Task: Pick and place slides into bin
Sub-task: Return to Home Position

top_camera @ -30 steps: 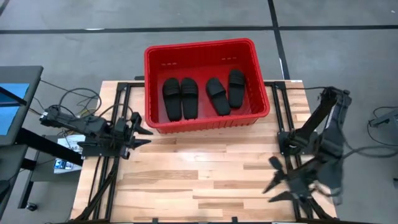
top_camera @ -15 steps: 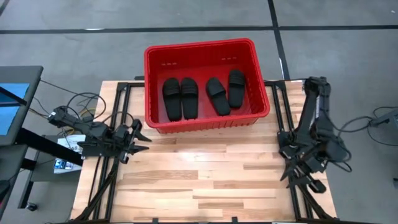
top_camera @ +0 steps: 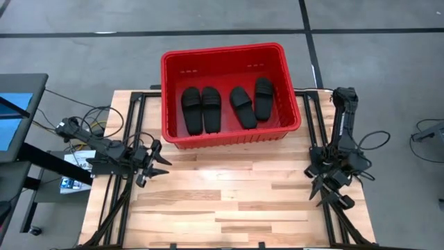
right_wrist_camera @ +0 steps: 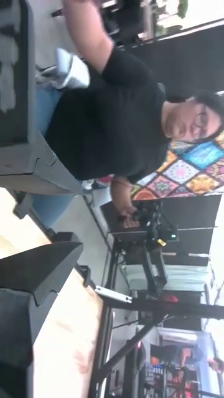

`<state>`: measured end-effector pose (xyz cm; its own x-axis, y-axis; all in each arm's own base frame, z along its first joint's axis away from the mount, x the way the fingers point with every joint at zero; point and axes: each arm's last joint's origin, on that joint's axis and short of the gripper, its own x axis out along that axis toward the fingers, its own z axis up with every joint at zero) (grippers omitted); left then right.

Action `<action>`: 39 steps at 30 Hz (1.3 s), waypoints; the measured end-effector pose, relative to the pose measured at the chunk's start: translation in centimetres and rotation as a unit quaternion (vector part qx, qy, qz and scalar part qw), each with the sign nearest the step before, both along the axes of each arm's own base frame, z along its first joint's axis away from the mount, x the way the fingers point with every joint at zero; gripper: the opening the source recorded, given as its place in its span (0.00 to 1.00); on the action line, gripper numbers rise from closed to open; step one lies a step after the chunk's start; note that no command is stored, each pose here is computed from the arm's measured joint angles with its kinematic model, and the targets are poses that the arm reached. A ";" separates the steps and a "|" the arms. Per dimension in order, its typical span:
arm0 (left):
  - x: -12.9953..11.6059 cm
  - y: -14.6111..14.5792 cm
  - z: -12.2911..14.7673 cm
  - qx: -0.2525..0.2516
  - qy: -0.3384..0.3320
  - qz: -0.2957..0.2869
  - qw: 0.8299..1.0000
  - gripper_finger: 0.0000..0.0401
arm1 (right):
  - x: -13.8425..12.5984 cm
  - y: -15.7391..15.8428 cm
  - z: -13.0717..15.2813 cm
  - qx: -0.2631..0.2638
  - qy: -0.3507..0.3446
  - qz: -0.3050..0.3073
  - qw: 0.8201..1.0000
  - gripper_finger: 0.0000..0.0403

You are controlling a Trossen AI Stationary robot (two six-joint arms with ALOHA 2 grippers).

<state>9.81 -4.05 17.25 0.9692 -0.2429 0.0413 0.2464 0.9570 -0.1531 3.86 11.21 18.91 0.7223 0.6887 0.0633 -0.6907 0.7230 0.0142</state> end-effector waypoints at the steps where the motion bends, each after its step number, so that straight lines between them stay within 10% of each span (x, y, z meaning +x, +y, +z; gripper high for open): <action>1: 0.0 0.0 0.0 0.000 -0.001 -0.002 1.000 0.35 | 0.0 -0.1 -0.1 0.006 -0.001 0.000 1.000 0.31; 18: 0.0 0.0 -0.6 0.043 0.021 0.028 0.998 0.35 | 0.0 -0.3 -3.4 -0.087 0.040 -0.005 0.995 0.31; 39: 0.0 0.1 -1.1 0.138 0.024 0.025 0.990 0.35 | 0.5 -0.8 -4.6 -0.064 0.134 -0.044 0.988 0.31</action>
<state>9.79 -4.00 16.12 0.9797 -0.1893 -0.0656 0.1955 0.9749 0.1067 4.36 10.41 14.26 0.7591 0.6118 -0.2225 -0.6081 0.7884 0.0930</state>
